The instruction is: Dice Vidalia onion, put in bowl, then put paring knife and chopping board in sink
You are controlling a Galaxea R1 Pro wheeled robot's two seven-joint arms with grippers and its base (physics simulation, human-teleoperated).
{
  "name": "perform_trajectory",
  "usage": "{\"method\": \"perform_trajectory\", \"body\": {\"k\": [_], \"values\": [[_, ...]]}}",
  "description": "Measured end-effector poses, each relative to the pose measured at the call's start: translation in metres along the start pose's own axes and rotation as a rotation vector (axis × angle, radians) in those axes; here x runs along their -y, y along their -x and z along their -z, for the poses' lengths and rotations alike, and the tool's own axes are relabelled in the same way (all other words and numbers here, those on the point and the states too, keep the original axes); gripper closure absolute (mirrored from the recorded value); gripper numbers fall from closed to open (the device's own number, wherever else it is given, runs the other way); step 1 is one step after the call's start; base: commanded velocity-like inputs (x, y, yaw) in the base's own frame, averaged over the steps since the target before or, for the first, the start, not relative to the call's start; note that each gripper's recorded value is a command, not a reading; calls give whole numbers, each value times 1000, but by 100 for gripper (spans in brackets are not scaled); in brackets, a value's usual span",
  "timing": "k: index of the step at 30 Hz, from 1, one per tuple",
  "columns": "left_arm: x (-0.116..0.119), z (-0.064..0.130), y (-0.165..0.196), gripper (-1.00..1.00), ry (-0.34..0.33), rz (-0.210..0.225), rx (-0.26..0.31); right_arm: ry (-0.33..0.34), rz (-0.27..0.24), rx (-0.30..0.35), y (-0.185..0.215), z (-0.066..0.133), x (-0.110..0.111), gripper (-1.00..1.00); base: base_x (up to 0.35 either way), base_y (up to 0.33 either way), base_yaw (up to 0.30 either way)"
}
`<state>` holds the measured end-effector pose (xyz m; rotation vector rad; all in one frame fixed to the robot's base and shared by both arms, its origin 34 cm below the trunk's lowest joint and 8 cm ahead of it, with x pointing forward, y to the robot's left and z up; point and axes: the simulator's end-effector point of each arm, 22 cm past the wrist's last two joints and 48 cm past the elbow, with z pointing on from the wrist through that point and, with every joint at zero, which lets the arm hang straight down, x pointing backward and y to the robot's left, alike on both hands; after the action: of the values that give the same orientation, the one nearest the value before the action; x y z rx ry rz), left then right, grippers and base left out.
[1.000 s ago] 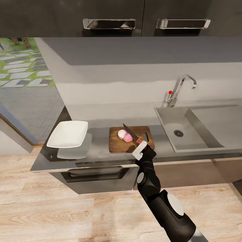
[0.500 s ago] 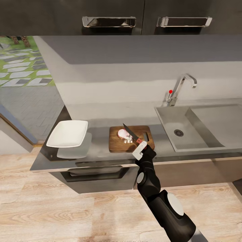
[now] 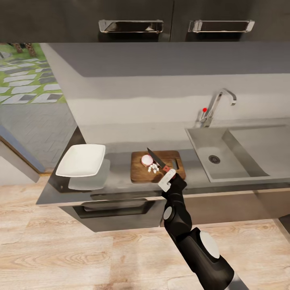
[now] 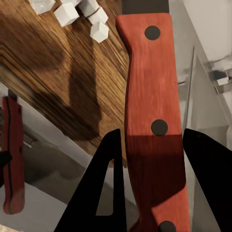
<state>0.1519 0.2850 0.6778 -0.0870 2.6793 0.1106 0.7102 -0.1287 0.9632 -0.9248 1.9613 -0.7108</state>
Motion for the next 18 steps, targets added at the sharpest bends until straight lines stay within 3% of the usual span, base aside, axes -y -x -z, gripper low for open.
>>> {"method": "perform_trajectory", "body": {"k": [5, 18], "values": [[0, 0, 0, -100, 0, 0, 1, -1, 1, 0, 0, 0, 0, 100, 68, 128, 0], [-1, 1, -4, -100, 1, -1, -13, 18, 5, -14, -7, -5, -8, 100, 3, 6, 0]]}}
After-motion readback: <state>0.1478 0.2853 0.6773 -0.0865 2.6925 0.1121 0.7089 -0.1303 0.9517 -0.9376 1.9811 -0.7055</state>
